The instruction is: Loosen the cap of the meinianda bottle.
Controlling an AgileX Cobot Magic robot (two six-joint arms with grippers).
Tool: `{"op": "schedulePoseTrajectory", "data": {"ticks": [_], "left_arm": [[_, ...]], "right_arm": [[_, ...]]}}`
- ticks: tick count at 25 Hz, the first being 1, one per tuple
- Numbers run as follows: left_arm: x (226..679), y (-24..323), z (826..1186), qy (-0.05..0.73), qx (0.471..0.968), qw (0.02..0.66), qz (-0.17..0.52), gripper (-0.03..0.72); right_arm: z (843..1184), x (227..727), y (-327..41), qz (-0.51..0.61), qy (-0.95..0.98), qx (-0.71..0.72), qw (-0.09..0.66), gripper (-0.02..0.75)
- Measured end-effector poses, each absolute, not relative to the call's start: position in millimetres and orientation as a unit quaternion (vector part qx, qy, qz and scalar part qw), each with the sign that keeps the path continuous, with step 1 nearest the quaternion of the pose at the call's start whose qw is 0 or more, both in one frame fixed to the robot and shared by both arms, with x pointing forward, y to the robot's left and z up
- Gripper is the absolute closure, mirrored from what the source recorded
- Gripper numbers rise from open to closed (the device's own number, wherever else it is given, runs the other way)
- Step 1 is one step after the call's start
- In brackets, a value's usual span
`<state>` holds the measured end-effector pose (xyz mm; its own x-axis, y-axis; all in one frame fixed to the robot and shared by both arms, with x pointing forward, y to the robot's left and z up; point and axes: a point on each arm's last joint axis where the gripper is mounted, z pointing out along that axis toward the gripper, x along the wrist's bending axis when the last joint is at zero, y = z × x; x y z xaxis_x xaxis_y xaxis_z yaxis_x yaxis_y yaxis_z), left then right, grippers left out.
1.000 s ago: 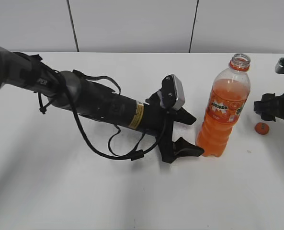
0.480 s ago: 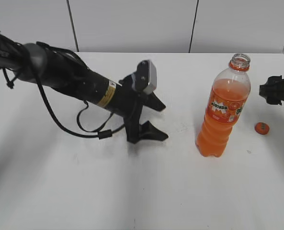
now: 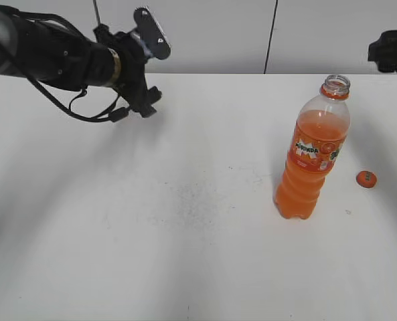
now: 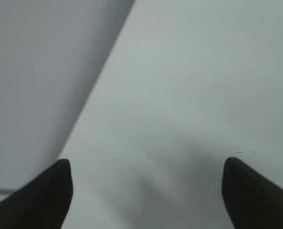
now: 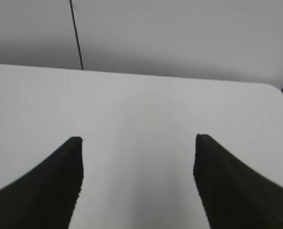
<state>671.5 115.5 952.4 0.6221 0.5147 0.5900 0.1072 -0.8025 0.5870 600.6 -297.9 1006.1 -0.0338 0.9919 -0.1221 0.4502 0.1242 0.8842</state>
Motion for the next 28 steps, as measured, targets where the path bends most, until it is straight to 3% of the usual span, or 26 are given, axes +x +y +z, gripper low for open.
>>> {"op": "schedulePoseTrajectory", "data": {"ticks": [5, 11, 16, 22, 28], "left_arm": [[681.8, 150.1, 962.7, 0.303, 0.813, 0.187, 0.461, 0.106], [685.3, 206.9, 976.6, 0.482, 0.756, 0.232, 0.377, 0.106], [684.3, 240.4, 1016.9, 0.535, 0.733, 0.215, 0.362, 0.107], [680.5, 269.7, 1054.8, 0.58, 0.754, 0.172, 0.256, 0.107], [665.7, 292.7, 1093.3, 0.613, 0.755, 0.118, 0.202, 0.107]], "right_arm": [[1035.3, 615.7, -296.9, 0.356, 0.628, 0.549, 0.421, 0.192], [1063.5, 626.1, -296.8, 0.353, 0.643, 0.548, 0.401, 0.192], [1086.5, 628.5, -309.1, 0.334, 0.655, 0.579, 0.354, 0.192], [1116.8, 624.6, -315.3, 0.298, 0.67, 0.607, 0.307, 0.195], [1137.9, 608.8, -314.1, 0.237, 0.697, 0.636, 0.231, 0.197]]}}
